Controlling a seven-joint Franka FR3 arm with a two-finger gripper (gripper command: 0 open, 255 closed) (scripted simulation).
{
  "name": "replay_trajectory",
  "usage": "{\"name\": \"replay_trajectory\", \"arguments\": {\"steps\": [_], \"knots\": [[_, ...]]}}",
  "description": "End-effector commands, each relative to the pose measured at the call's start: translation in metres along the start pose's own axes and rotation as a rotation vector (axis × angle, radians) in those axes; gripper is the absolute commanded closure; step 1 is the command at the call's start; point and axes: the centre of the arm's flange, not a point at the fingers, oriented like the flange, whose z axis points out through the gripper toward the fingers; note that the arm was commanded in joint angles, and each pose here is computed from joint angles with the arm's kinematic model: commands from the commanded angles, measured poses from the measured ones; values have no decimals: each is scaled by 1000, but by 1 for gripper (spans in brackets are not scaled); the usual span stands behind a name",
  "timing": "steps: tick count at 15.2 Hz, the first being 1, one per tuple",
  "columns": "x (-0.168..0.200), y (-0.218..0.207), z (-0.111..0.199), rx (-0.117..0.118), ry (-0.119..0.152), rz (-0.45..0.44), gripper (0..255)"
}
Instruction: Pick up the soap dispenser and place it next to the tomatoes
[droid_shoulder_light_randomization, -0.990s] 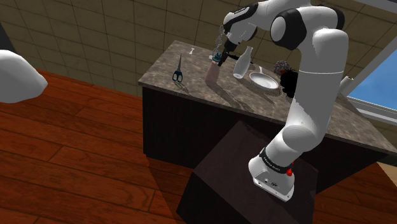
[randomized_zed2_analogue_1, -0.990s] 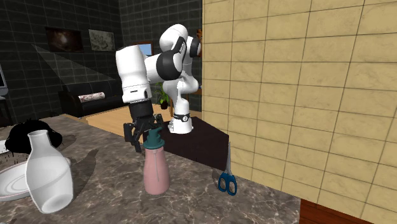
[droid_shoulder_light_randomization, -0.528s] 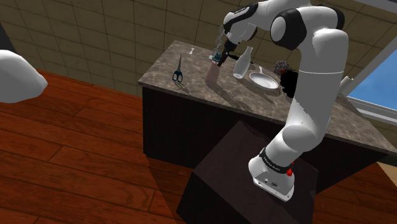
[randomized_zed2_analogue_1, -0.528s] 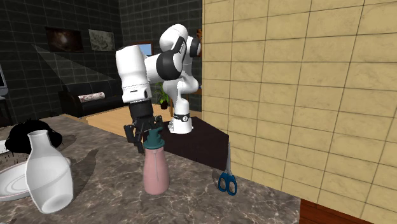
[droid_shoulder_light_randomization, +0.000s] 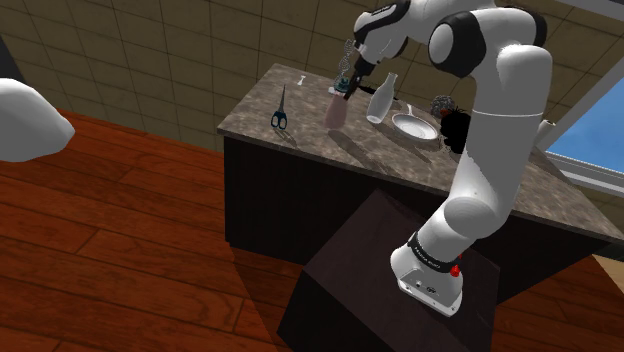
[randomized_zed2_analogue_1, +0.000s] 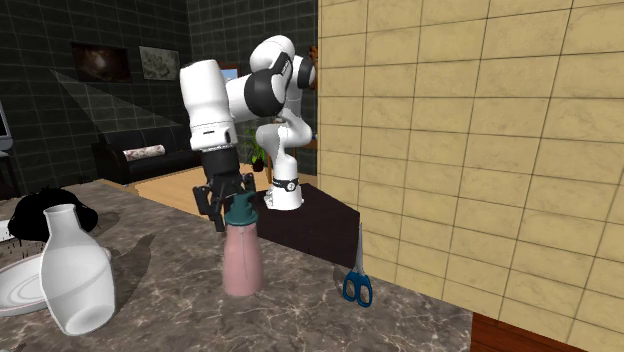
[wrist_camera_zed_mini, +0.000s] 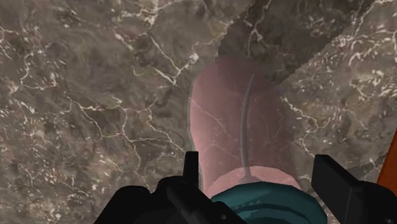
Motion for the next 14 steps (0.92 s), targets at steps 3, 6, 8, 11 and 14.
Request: {"name": "replay_trajectory", "arguments": {"steps": [3,6,8,11,14], "knots": [[6,0,-20,0,0,0,255],[9,0,-35,0,0,0,255],[12,0,-45,0,0,0,255],[15,0,-61,0,0,0,255],[19,1,-76,0,0,0,255]]}}
